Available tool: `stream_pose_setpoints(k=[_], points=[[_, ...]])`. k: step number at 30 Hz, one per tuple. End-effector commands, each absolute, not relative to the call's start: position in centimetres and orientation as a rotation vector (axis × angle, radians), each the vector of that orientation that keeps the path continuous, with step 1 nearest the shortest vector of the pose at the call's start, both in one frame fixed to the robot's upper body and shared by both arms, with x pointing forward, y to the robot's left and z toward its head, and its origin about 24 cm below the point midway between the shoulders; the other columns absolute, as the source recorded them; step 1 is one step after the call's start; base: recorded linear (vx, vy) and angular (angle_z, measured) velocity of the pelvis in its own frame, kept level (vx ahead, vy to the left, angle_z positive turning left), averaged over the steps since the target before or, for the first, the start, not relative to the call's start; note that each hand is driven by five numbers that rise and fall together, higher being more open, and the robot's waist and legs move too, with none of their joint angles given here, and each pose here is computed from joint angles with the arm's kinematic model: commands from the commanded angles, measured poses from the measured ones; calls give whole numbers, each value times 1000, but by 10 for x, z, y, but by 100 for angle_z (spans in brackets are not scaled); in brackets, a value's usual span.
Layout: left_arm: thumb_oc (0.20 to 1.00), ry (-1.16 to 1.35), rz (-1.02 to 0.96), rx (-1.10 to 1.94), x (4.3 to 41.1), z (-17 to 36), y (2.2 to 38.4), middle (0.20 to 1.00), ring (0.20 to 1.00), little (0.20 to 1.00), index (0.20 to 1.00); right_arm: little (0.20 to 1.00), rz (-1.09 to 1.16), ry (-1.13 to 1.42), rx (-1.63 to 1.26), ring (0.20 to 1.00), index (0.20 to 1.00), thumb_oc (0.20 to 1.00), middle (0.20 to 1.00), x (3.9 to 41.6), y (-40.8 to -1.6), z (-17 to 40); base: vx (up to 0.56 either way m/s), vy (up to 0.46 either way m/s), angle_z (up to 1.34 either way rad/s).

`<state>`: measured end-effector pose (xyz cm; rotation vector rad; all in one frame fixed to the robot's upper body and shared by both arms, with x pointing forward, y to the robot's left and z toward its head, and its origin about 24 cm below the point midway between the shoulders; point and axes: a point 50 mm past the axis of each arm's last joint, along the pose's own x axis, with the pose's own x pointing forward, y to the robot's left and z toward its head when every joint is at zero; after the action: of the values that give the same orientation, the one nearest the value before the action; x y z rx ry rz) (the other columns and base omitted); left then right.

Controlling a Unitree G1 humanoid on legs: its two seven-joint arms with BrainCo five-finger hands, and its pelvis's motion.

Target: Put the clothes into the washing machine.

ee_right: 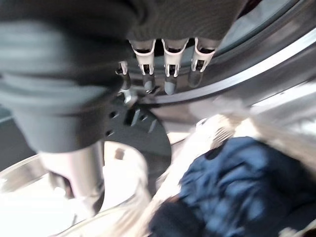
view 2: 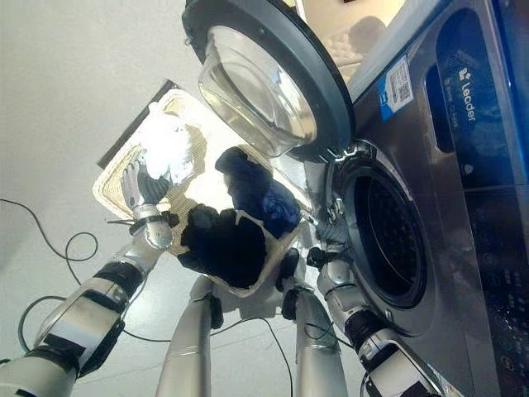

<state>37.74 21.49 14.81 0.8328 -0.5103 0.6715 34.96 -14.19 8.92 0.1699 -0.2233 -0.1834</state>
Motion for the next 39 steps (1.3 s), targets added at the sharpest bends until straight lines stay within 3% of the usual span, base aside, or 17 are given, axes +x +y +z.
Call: stream_pose_setpoints(k=[1, 8, 15, 28, 39], points=[[200, -756, 672, 757, 374, 172, 192, 200, 200, 200, 200, 1000, -134, -264, 231, 1000, 1000, 1000, 1000, 348, -147, 100, 15, -38, 3], [200, -958, 549, 835, 362, 169, 167, 200, 200, 200, 200, 1000, 19, -165, 355, 1000, 1000, 1000, 1000, 349, -137, 94, 9, -9, 2], [200, -1159, 347, 965, 355, 169, 140, 200, 200, 200, 200, 1000, 363, -28, 667, 1000, 1000, 1000, 1000, 350, -112, 93, 23, -14, 2], [200, -1430, 109, 1049, 351, 189, 100, 200, 200, 200, 200, 1000, 338, 22, 509, 1000, 1000, 1000, 1000, 371, -102, 112, 20, -5, 7], [200, -1467, 1, 1125, 351, 195, 77, 200, 200, 200, 200, 1000, 366, -15, 413, 1000, 1000, 1000, 1000, 374, -86, 125, 0, 0, 0]])
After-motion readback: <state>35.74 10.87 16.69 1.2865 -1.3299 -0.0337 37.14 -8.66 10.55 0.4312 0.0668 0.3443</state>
